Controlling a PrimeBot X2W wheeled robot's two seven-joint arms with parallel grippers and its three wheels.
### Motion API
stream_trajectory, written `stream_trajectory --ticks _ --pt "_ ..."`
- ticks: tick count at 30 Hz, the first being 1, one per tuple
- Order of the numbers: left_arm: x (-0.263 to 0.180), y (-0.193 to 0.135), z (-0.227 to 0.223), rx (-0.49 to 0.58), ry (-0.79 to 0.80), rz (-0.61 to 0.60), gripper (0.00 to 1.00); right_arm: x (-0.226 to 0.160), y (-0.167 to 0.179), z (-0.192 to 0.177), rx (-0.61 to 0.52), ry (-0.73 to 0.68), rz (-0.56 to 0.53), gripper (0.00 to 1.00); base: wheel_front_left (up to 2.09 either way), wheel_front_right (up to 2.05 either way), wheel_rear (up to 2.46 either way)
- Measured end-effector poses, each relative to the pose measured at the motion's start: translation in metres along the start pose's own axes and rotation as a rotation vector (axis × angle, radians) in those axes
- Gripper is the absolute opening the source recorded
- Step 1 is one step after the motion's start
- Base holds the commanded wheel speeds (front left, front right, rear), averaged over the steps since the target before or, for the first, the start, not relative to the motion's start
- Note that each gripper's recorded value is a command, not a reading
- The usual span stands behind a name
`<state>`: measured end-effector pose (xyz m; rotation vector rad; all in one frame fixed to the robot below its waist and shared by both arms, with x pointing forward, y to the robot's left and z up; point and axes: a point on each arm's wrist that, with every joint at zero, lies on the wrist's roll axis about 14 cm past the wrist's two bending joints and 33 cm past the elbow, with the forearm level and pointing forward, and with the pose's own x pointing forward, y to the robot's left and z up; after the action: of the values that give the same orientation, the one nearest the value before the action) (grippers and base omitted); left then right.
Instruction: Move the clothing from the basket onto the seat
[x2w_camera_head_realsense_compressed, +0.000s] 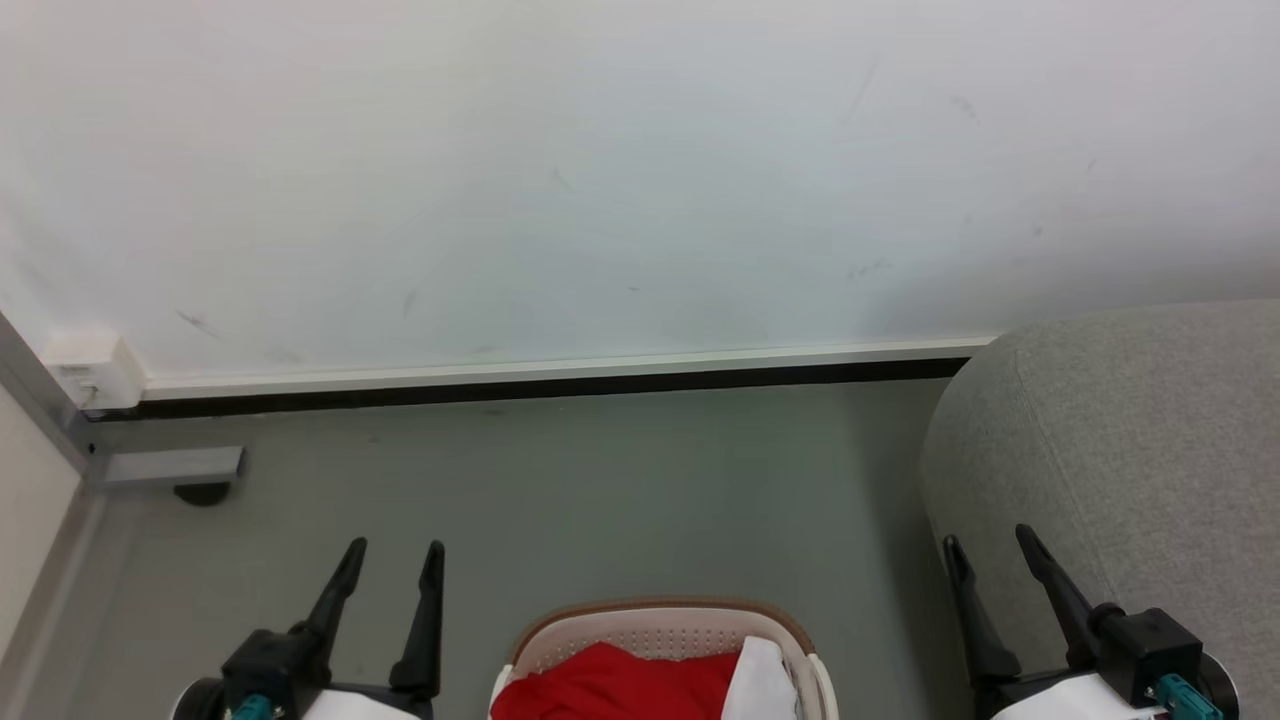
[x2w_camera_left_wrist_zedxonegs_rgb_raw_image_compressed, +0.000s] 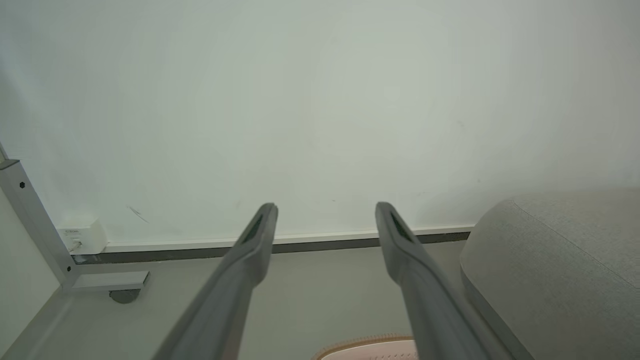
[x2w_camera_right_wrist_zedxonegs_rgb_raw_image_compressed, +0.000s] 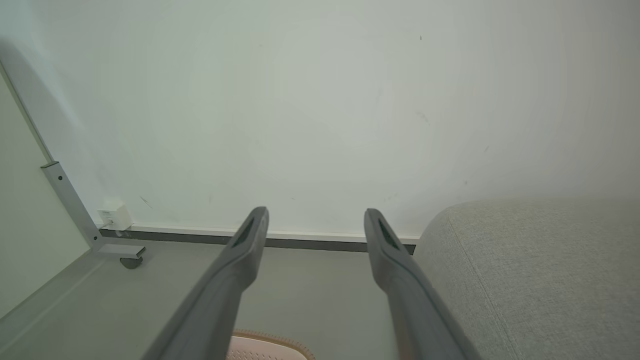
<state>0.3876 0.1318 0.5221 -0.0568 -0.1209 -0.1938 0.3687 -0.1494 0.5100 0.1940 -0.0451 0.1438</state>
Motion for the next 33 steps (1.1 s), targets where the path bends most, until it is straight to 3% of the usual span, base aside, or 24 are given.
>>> stream_trajectory --ticks 15,29,33 --pt "0.036 -0.024 -0.042 -0.043 0.100 -0.092 1.00 0.013 -0.032 0.001 0.052 -0.032 -0.093 1.00 0.00 0.00 0.00" --pt "0.071 -0.056 -0.139 0.006 0.347 -0.283 1.00 0.034 -0.070 -0.025 0.029 0.020 -0.184 1.00 0.00 0.00 0.00" --pt "0.067 -0.072 -0.177 0.049 0.469 -0.390 1.00 0.039 -0.078 -0.033 0.028 0.036 -0.200 1.00 0.00 0.00 0.00"
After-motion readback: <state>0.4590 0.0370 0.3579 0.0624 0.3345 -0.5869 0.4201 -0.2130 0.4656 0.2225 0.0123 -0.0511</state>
